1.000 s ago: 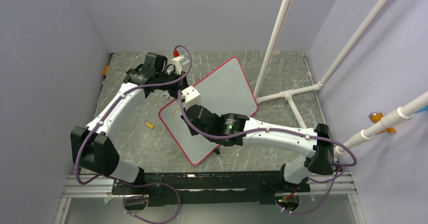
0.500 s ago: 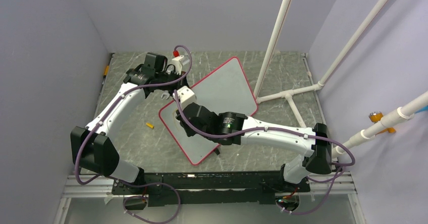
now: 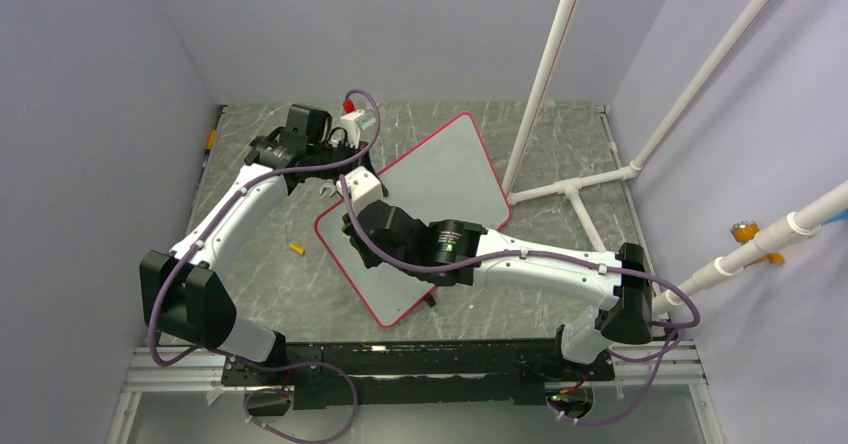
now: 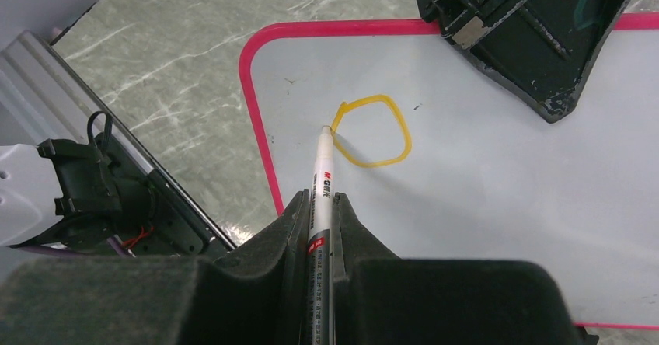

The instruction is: Write a sentence on the whiteboard

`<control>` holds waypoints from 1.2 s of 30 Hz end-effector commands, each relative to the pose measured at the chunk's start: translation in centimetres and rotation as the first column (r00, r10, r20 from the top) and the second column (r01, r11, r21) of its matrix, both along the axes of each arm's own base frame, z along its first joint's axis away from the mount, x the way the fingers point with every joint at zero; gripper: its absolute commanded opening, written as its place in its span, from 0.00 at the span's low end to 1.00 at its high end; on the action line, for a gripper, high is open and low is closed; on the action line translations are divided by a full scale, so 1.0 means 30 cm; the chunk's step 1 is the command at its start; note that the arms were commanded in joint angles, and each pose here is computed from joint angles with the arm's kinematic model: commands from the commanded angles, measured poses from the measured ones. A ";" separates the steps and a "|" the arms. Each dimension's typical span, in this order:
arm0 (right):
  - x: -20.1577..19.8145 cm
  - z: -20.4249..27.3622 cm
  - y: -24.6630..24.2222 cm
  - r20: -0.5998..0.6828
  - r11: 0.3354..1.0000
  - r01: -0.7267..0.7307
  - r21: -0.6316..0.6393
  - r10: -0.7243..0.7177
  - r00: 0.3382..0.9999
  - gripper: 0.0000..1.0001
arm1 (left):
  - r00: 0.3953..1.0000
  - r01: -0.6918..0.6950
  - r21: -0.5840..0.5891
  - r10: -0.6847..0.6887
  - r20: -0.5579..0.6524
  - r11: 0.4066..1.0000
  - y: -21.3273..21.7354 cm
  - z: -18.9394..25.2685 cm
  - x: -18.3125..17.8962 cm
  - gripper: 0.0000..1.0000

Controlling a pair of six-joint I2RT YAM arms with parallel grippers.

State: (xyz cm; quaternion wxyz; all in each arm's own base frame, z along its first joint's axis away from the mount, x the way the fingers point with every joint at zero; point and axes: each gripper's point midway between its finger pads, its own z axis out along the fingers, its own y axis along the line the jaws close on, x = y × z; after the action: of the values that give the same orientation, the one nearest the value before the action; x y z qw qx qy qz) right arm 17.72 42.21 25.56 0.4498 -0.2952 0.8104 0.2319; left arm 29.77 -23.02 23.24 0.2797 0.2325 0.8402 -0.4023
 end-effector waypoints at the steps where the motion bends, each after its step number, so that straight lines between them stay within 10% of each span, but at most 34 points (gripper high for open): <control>1: 0.032 -0.004 -0.007 0.022 0.999 0.042 0.014 -0.042 0.999 0.00 | 0.963 -0.122 0.109 0.092 0.252 0.986 0.080 0.037 0.126 0.00; 36: -0.069 -0.057 -0.240 -0.090 0.997 0.078 0.018 -0.076 0.993 0.00 | 0.953 -0.121 0.099 0.088 0.288 0.988 0.085 0.071 0.114 0.00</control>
State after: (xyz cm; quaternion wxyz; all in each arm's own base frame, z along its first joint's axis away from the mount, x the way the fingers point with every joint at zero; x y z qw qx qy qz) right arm 16.34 36.51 20.31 0.4108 -0.2725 0.8490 0.1900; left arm 29.42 -22.70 23.83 0.2941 0.2280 0.8404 -0.3940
